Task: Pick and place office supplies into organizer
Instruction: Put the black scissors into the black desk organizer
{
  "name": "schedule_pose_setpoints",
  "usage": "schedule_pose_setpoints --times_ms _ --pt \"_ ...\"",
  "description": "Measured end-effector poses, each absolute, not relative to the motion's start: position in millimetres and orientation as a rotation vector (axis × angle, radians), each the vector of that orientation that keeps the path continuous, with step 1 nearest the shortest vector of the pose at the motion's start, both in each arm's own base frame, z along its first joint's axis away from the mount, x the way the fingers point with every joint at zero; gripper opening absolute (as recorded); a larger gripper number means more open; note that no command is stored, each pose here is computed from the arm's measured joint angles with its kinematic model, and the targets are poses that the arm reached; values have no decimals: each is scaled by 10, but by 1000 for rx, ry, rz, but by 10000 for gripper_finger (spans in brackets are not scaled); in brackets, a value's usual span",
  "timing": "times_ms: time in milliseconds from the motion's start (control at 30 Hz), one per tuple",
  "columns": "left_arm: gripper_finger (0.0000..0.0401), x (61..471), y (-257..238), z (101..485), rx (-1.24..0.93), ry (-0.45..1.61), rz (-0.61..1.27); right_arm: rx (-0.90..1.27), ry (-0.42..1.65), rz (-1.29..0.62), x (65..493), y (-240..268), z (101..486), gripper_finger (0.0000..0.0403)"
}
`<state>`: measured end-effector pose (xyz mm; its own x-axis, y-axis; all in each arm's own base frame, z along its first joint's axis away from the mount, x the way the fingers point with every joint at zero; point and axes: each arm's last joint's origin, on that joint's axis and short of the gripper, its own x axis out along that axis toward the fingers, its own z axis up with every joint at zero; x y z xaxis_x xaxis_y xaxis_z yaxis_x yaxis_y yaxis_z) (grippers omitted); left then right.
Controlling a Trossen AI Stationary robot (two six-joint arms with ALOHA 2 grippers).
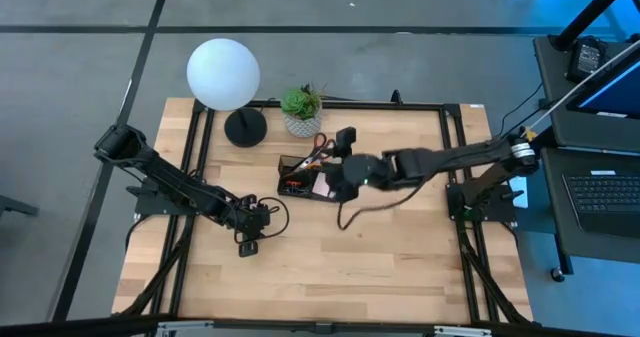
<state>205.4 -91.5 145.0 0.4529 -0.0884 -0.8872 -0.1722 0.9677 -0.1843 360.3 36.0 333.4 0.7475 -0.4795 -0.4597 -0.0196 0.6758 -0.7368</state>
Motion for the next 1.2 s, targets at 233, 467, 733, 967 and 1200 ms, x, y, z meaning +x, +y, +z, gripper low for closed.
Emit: schedule_pose_setpoints --times_ms 233,467,733,967,1200 --pt "97 2055 -915 1451 -264 1103 52 -471 705 -173 3563 -3 3312 159" --pt "97 2055 -915 1451 -264 1103 52 -349 776 -356 3632 -474 3145 159" --pt "97 2055 -915 1451 -264 1103 52 -389 956 -498 3627 -733 2892 159" --pt "97 2055 -915 1451 -263 1103 52 -400 956 -520 3624 -731 2897 159" --pt "97 2054 -915 1450 -263 1103 52 -386 996 -511 3595 -677 2867 159"
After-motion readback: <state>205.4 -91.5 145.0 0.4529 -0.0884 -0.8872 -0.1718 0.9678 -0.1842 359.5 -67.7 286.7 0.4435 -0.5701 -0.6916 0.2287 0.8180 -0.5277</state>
